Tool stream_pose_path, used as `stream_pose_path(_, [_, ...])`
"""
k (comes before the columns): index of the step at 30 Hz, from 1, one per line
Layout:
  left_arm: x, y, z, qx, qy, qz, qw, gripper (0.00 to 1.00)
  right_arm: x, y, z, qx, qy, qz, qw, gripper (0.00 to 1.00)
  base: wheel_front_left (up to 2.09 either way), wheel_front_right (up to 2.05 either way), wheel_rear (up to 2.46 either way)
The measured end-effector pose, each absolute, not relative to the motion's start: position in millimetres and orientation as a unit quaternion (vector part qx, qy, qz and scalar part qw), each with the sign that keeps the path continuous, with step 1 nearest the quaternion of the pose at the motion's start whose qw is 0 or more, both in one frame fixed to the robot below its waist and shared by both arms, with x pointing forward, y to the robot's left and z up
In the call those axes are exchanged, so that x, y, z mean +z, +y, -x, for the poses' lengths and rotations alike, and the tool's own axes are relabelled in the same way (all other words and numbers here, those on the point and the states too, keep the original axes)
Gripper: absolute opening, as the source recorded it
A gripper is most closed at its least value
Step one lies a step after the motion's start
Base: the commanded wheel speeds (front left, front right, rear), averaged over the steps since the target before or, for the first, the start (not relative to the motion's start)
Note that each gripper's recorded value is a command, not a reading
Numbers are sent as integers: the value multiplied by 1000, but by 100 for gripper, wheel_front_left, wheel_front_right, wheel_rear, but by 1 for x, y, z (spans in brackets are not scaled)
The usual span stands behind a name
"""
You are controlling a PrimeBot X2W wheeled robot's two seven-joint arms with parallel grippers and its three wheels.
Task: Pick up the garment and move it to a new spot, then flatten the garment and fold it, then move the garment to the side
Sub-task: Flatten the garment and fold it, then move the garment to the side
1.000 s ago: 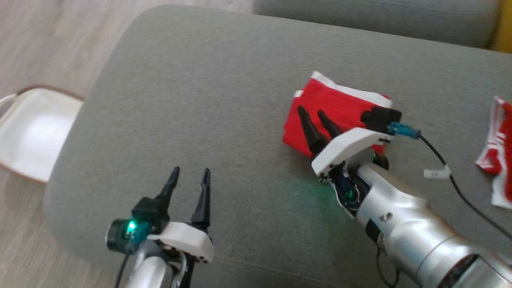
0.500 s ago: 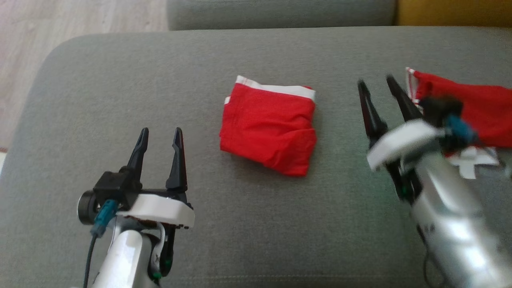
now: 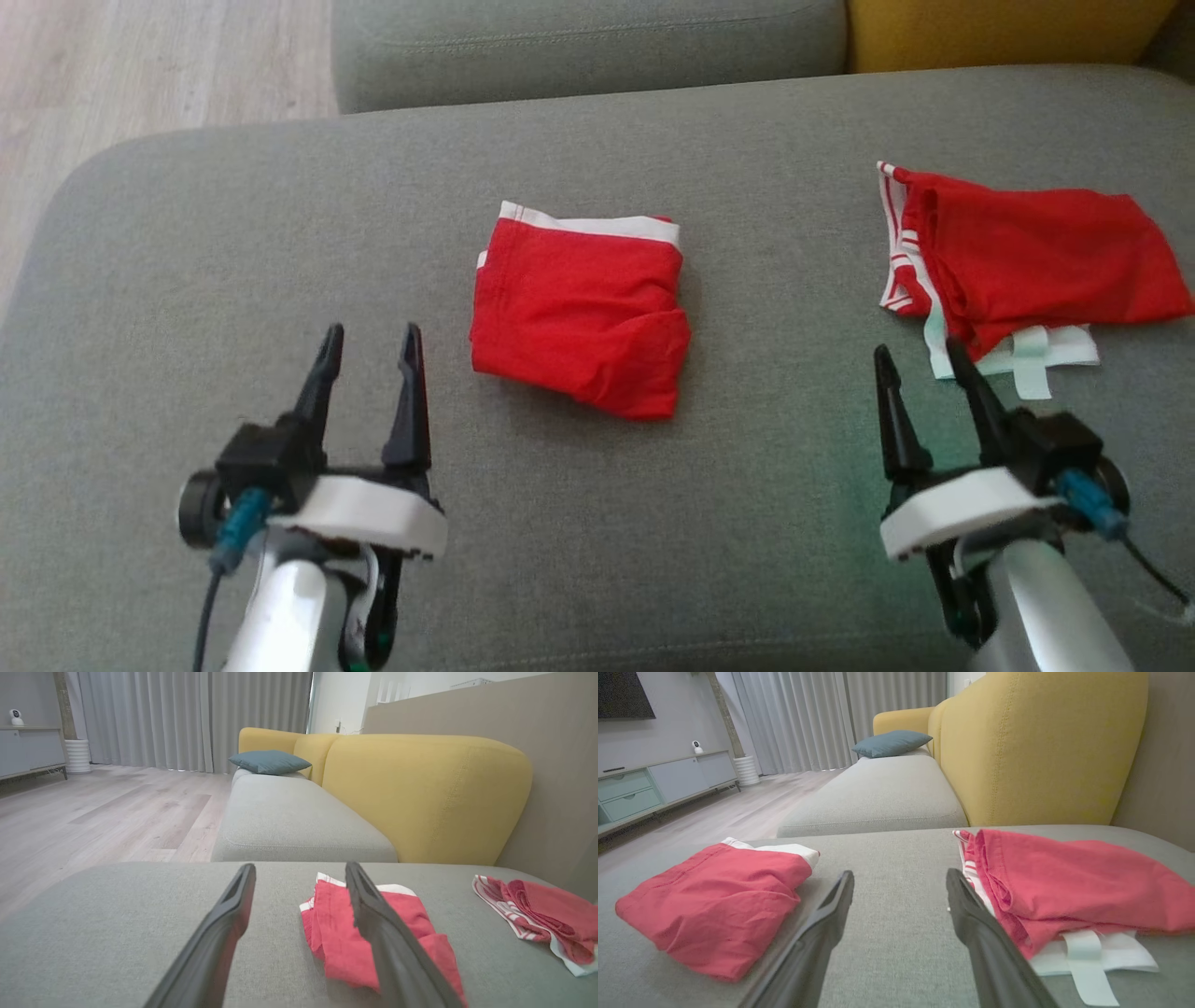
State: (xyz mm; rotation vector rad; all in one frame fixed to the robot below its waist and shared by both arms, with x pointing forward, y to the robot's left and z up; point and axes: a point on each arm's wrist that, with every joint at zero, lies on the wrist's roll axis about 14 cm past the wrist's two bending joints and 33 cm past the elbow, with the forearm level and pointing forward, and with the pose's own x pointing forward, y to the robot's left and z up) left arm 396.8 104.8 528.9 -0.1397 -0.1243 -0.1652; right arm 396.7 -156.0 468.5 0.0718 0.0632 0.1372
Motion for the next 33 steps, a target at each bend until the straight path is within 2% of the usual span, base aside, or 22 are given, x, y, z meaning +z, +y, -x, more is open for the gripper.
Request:
stream_pose_path(5, [514, 99, -389, -94, -41, 62, 993, 100, 466, -155, -385, 63, 33, -61, 996, 100, 0, 0, 0])
stream_pose_path(18, [509, 101, -386, -94, -33, 62, 993, 100, 462, -149, -387, 69, 38, -70, 994, 100, 0, 0, 0])
stream_pose_path(24, [499, 104, -385, -89, -19, 63, 994, 100, 448, -130, -400, 93, 68, -83, 990, 100, 0, 0, 0])
stream_pose_path(33, [486, 127, -386, -50, 2, 64, 997, 100, 421, -67, -443, 161, 149, -131, 967, 100, 0, 0, 0])
